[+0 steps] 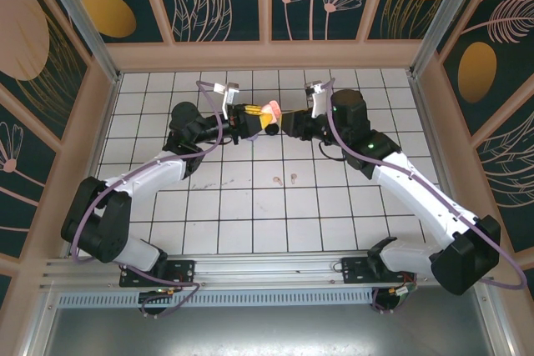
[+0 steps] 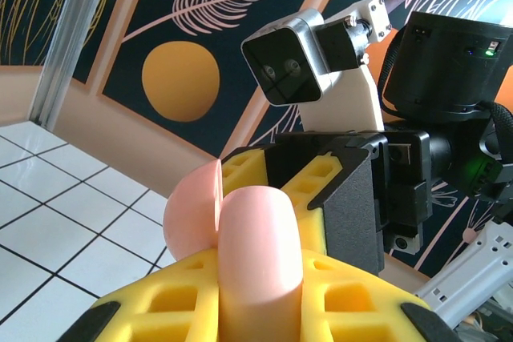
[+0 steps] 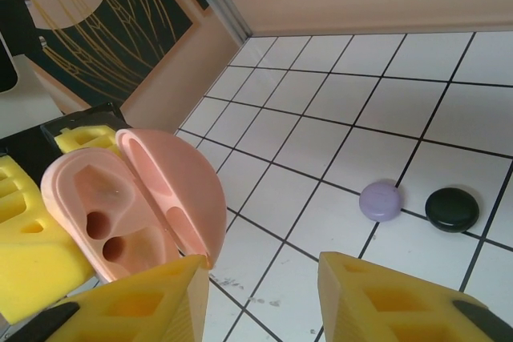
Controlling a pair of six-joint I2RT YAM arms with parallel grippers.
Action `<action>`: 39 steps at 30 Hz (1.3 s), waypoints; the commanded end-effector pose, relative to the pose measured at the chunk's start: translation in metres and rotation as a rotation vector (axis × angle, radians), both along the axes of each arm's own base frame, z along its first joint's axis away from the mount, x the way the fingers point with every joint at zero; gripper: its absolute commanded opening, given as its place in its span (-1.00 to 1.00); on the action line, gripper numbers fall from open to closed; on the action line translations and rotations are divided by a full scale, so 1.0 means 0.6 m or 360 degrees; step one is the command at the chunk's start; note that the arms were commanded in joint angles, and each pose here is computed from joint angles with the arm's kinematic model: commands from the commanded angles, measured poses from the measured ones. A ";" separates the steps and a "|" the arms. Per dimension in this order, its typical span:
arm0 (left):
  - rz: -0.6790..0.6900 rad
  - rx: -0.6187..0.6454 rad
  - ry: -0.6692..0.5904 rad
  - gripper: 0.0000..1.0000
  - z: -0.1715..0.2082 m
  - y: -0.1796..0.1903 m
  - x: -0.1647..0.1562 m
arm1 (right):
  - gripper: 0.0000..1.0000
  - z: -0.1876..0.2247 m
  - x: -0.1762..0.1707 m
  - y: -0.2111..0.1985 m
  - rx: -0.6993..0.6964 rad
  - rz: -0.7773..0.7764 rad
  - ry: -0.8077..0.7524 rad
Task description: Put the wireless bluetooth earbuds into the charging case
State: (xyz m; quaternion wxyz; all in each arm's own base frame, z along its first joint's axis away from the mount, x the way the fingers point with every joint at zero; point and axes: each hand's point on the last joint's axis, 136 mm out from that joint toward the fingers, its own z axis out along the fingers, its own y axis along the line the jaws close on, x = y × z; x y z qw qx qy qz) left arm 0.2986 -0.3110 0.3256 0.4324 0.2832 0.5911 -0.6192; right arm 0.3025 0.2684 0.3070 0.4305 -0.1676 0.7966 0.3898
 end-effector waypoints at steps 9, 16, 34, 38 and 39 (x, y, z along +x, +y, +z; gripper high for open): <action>-0.0037 0.0015 -0.0016 -1.00 0.003 -0.010 0.003 | -0.20 0.047 -0.008 -0.002 0.0066 0.0053 -0.0133; -0.0045 0.0028 -0.0011 -1.00 0.002 -0.012 0.005 | -0.22 0.055 -0.012 -0.002 0.0082 0.0102 -0.0141; -0.0094 0.0029 -0.0024 -1.00 0.011 -0.014 -0.004 | -0.41 0.030 0.016 0.015 0.0043 0.0110 -0.0078; -0.0110 0.0033 -0.0020 -1.00 0.009 -0.017 -0.007 | -0.49 0.034 0.022 0.015 0.0045 0.0095 -0.0083; -0.0113 0.0035 -0.0017 -1.00 0.008 -0.017 -0.008 | -0.50 0.034 0.023 0.016 0.0045 0.0094 -0.0083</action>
